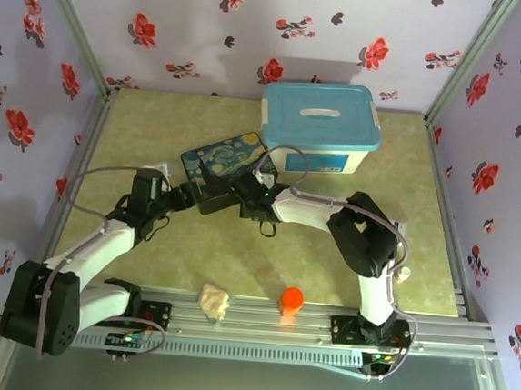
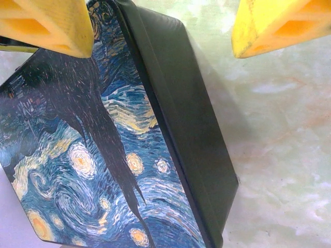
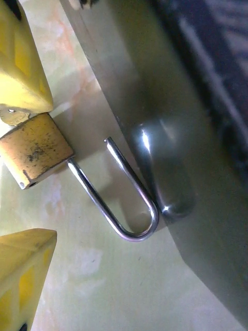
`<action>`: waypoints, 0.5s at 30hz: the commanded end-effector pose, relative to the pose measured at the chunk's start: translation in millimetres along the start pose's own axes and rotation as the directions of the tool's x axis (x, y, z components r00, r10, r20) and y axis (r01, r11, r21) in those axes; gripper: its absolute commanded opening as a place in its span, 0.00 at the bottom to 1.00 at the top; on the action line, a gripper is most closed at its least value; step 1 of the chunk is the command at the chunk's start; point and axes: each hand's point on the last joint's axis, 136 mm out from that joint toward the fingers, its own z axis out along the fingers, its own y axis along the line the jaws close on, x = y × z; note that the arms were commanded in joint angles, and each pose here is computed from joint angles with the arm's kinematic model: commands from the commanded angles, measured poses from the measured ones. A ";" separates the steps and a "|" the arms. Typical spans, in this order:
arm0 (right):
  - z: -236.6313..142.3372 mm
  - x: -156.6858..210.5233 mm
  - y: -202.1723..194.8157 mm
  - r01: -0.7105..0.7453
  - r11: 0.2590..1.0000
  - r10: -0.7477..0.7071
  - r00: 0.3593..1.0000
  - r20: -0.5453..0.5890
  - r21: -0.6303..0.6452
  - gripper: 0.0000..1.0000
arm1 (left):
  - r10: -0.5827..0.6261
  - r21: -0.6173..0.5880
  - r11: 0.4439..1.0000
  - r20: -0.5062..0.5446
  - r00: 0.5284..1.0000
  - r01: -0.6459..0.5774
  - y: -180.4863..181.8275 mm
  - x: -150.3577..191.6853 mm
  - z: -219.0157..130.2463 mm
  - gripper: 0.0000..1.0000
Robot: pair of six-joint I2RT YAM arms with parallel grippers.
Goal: Unlock the padlock with the key
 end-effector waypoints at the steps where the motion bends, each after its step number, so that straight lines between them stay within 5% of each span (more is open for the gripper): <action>1: 3.1 -9.3 3.1 -0.011 1.000 0.010 0.999 0.044 0.024 0.59 | 0.012 0.005 1.000 0.008 1.000 -0.012 1.9 1.1 -3.1 0.71; 15: -20.7 13.0 -40.3 0.062 0.990 -0.063 0.998 -0.003 0.127 0.45 | 0.003 0.007 1.000 0.013 1.000 -0.003 2.8 0.8 -1.5 0.71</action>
